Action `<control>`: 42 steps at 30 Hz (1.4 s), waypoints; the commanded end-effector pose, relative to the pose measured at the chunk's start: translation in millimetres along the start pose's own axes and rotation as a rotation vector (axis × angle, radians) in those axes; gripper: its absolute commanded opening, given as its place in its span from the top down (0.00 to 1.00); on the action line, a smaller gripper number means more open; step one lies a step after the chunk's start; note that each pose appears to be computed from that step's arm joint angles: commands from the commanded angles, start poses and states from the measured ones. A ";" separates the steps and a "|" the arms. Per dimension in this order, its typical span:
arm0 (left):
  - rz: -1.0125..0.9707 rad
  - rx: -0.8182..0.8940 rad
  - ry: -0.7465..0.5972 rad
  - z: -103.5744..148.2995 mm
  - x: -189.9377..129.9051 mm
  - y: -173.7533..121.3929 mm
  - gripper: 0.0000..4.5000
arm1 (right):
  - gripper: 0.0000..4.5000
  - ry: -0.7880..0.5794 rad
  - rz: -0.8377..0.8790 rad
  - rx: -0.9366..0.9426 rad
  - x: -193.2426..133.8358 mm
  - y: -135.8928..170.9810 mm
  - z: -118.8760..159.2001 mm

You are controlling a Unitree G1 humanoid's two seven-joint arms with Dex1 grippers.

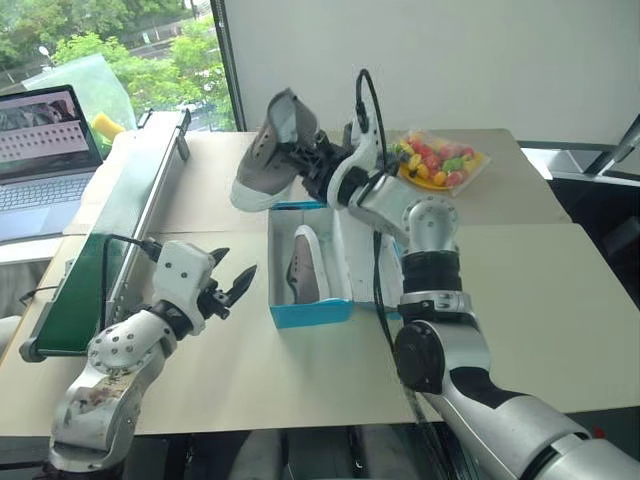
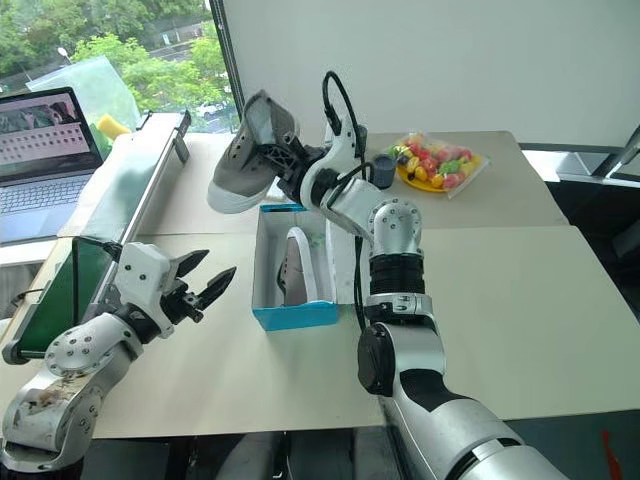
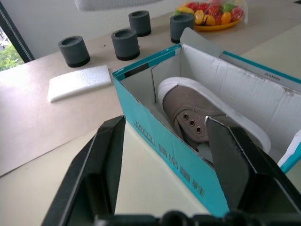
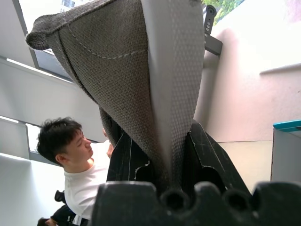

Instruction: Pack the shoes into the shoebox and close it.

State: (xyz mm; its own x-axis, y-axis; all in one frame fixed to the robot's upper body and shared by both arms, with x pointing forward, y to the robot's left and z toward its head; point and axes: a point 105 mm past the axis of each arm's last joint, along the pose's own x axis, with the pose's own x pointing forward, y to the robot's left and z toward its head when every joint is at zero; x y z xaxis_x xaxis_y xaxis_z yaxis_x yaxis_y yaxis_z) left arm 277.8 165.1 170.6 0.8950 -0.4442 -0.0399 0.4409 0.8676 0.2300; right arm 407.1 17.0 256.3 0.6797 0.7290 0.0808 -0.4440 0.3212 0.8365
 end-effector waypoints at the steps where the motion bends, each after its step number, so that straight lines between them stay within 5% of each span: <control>1: -0.023 0.045 -0.015 5.5 -1.6 -4.9 0.01 | 0.90 0.001 0.062 0.016 3.0 17.4 -11.0; 15: -0.381 0.291 0.234 -0.9 -51.5 30.4 0.01 | 0.90 0.477 -0.221 -0.332 -19.2 -28.7 -38.0; 24: -0.499 0.347 0.249 10.1 -53.2 28.2 0.01 | 0.90 0.565 -0.272 -0.402 1.8 -23.7 -43.3; 37: -0.486 0.383 0.207 22.4 -50.2 20.1 0.01 | 0.90 0.580 -0.400 -0.417 12.0 -58.0 -69.2; 42: -0.471 0.394 0.200 25.6 -48.9 21.7 0.01 | 0.90 0.622 -0.427 -0.591 7.2 -80.1 -70.9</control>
State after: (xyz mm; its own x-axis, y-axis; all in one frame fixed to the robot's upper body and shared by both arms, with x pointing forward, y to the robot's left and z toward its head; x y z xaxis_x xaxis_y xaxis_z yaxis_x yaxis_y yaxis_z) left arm 241.5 200.4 191.0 0.6009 -0.6812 -0.4183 0.7906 0.4292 0.4367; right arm 399.9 42.7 148.4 0.4635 0.6248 -0.6283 -0.5201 0.7659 0.3780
